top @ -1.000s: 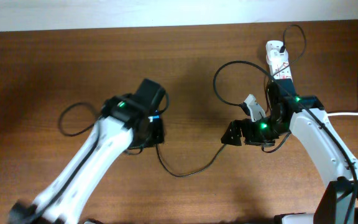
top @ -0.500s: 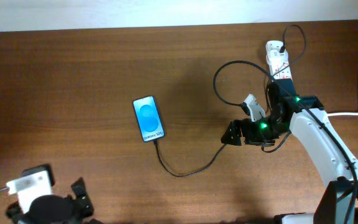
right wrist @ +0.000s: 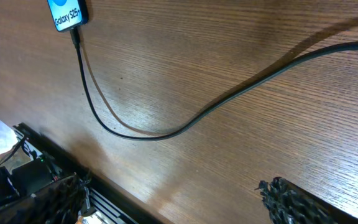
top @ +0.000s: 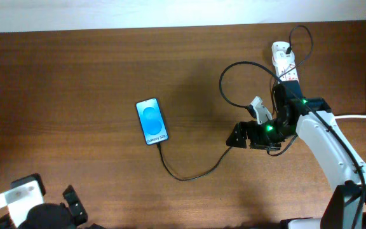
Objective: Plug charger to phone and switch on socket
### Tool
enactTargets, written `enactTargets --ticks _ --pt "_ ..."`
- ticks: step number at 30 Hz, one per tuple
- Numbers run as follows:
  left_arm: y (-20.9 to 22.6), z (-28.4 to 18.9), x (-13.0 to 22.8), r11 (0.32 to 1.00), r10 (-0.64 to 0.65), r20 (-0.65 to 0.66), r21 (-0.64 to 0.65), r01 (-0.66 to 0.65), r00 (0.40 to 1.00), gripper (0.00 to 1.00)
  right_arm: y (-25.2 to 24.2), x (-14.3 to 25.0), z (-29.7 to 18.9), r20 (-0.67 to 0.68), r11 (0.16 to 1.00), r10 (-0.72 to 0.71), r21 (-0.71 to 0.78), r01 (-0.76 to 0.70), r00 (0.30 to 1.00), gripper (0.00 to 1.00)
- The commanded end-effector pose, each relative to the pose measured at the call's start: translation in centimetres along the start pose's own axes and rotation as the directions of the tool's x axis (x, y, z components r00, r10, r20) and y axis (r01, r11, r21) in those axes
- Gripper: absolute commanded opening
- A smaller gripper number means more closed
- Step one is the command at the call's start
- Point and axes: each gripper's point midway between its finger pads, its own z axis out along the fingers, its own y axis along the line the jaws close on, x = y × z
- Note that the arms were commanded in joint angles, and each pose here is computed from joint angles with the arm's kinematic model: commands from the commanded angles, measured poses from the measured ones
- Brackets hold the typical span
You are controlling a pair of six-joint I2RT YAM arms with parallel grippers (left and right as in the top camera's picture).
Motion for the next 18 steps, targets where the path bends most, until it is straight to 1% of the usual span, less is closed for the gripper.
enactTargets --ticks 1,4,5,7,14,15,17,18 --pt "1.9 -1.3 0.8 0.997 -0.074 0.075 0.032 0.072 0.994 0.99 0.0 -0.3 -0.5 0.015 1.0 -0.002 0.01 0.002 1.0 0.96" --pt "3.9 -2.7 2.0 0.983 -0.168 0.168 0.104 0.152 0.971 0.99 -0.3 -0.2 -0.5 0.012 1.0 0.0 0.027 -0.001 1.0 0.97" --pt "4.2 -2.9 2.2 0.98 -0.181 0.181 0.116 0.161 0.967 1.0 -0.1 -0.2 -0.5 0.012 1.0 0.011 0.017 -0.011 1.0 0.99" --pt "4.4 -3.1 2.3 0.977 -0.192 0.191 0.127 0.169 0.963 0.99 0.5 -0.2 -0.5 0.012 1.0 0.026 -0.016 -0.026 1.0 0.98" --pt "4.4 -3.1 2.3 0.977 -0.191 0.191 0.127 0.169 0.963 0.99 0.4 0.4 -0.5 -0.011 0.999 0.042 -0.011 -0.042 0.999 1.0" --pt "4.4 -3.1 2.3 0.977 -0.191 0.191 0.127 0.169 0.963 0.99 0.4 0.2 -0.6 -0.006 0.999 0.046 -0.013 -0.046 0.999 0.82" --pt "4.4 -3.1 2.3 0.977 -0.191 0.191 0.127 0.169 0.963 0.99 0.7 -0.6 -1.2 0.019 0.998 0.053 -0.016 -0.053 0.998 0.78" --pt "4.4 -3.1 2.3 0.977 -0.191 0.191 0.127 0.169 0.963 0.99 1.0 -1.4 -1.9 0.046 0.999 0.043 -0.015 -0.042 0.998 0.72"
